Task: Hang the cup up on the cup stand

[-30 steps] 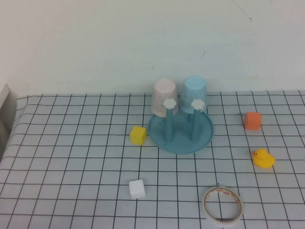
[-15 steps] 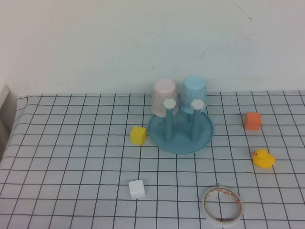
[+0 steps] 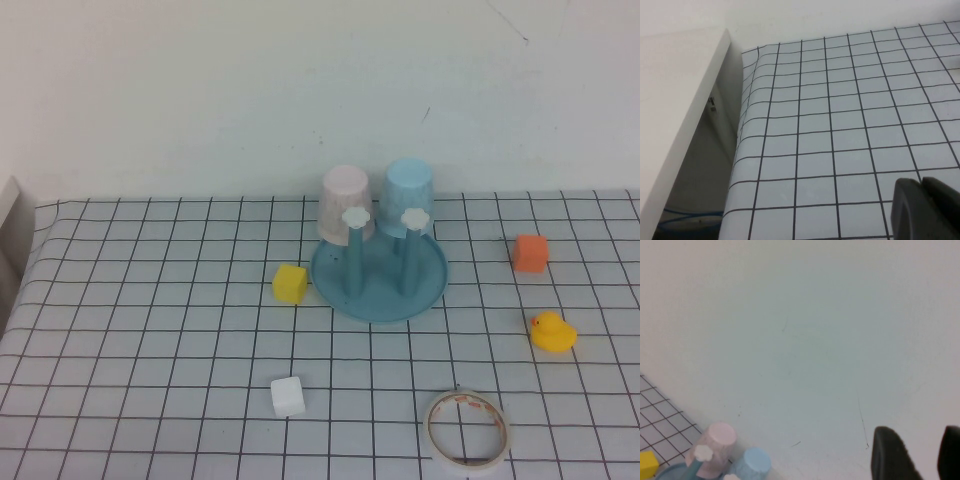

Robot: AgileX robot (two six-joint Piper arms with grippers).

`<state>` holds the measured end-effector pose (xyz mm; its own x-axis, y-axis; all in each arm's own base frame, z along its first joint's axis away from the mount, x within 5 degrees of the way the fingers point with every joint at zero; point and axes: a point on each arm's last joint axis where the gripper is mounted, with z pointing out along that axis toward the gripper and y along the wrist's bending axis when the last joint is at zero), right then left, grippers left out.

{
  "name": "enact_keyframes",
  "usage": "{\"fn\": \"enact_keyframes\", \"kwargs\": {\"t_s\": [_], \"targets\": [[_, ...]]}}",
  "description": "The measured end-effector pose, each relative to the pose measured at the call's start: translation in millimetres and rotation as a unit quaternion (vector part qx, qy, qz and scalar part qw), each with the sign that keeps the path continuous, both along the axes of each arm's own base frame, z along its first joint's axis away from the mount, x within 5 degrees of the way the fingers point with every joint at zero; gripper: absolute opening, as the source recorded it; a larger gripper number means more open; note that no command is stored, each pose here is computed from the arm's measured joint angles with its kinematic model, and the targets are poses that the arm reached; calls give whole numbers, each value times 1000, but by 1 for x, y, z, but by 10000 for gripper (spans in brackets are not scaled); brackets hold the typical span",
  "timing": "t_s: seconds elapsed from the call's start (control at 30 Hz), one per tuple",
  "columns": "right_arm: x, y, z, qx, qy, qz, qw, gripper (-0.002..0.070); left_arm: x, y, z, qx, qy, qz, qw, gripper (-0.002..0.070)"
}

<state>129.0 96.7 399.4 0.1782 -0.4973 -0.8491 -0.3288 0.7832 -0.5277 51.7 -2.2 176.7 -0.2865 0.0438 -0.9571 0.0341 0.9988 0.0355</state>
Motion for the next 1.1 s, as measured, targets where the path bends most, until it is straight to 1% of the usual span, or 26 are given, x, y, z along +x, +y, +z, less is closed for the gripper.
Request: {"fn": "enact_keyframes", "kwargs": {"t_s": [0.2, 0.47, 0.7, 0.87, 1.1], "targets": [[0, 0, 0, 0, 0, 0, 1000, 216, 0, -3, 0, 17, -4, -23, 1000, -1], [0, 0, 0, 0, 0, 0, 1000, 216, 0, -4, 0, 20, -4, -33, 999, -1], [0, 0, 0, 0, 0, 0, 1000, 216, -1, -9, 0, 25, -5, -77, 997, -1], [0, 0, 0, 0, 0, 0, 1000, 216, -1, -8, 0, -25, 0, -60, 998, -1], [0, 0, 0, 0, 0, 0, 1000, 216, 0, -7, 0, -24, 0, -50, 998, -1]]}}
